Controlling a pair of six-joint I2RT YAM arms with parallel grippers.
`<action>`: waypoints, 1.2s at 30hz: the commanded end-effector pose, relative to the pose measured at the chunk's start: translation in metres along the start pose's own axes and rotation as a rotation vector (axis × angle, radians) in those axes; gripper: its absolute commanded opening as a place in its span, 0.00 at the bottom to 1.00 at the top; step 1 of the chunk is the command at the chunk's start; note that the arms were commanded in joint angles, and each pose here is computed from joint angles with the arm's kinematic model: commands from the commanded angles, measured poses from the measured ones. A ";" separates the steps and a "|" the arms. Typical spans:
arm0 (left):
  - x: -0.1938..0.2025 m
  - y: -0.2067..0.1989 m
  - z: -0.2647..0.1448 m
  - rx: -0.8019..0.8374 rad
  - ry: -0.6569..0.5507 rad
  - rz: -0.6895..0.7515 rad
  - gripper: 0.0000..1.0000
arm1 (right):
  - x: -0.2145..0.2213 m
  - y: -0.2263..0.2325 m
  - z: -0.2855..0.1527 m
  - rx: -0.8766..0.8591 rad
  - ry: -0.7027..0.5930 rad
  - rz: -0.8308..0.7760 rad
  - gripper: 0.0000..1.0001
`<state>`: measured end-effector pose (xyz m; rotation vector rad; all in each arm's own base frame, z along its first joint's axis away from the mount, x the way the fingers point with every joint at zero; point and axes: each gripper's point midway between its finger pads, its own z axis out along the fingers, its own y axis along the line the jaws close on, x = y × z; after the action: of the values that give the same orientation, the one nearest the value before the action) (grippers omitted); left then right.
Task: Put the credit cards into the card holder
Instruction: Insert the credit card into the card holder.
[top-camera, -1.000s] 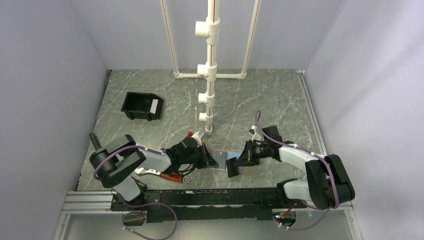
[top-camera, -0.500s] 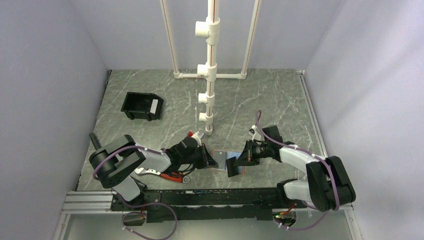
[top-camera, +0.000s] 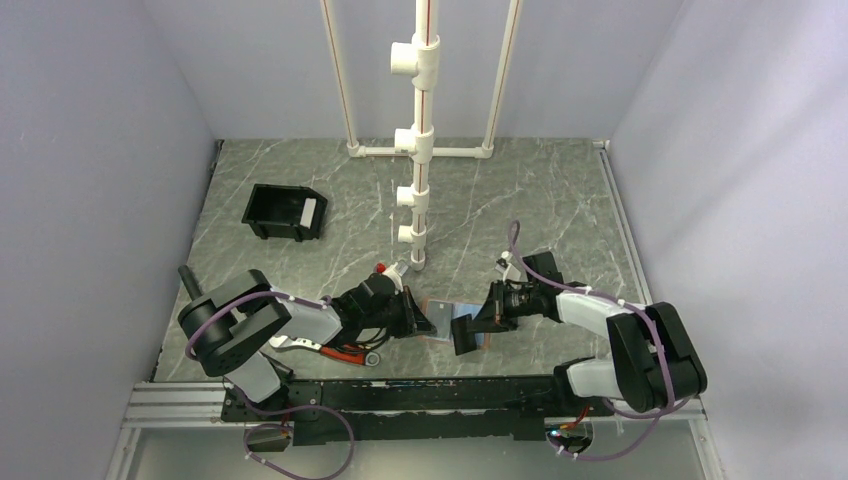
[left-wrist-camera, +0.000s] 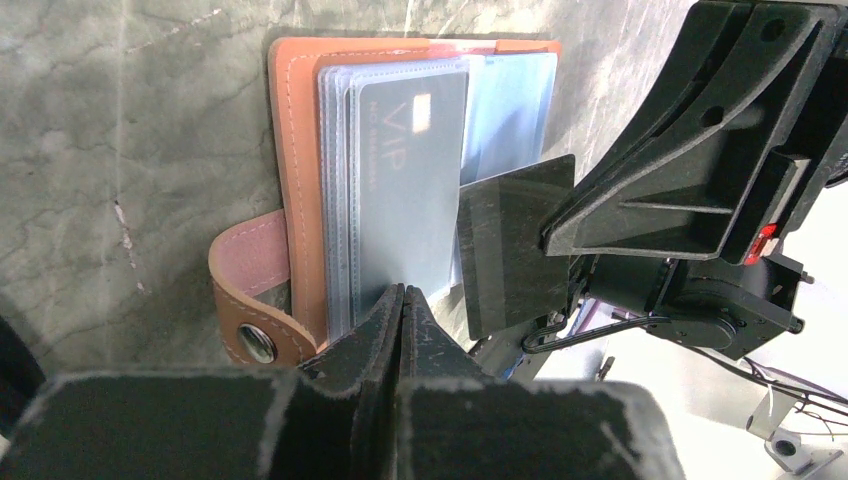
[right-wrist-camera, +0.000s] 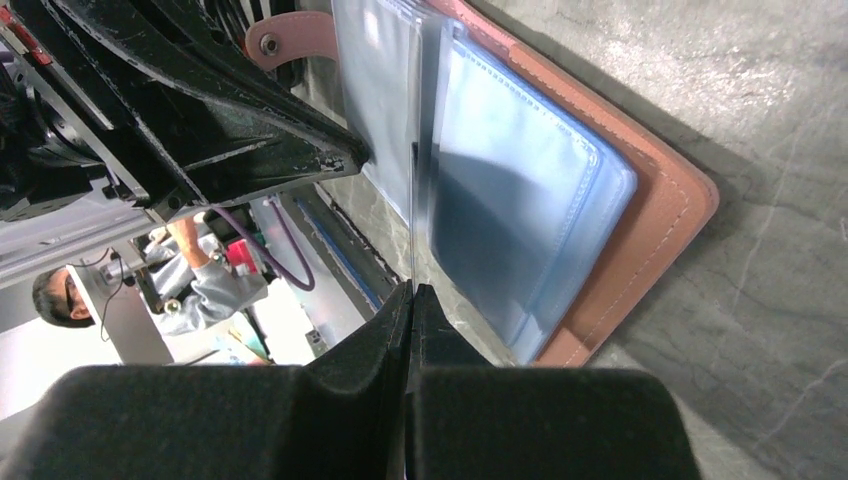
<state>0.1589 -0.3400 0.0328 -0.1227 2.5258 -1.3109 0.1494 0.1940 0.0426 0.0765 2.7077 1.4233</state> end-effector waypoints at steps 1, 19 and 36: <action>-0.002 0.002 -0.001 -0.014 -0.017 -0.002 0.05 | -0.006 0.004 0.002 -0.036 -0.015 -0.042 0.00; 0.000 0.008 -0.003 -0.021 -0.020 -0.020 0.05 | -0.046 0.002 0.016 -0.044 -0.088 -0.127 0.00; 0.002 0.011 -0.003 -0.020 -0.020 -0.028 0.05 | -0.057 -0.006 0.021 -0.031 -0.142 -0.121 0.00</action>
<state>0.1581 -0.3383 0.0327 -0.1574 2.5182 -1.3266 0.1869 0.2052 0.0313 0.0163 2.5947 1.4500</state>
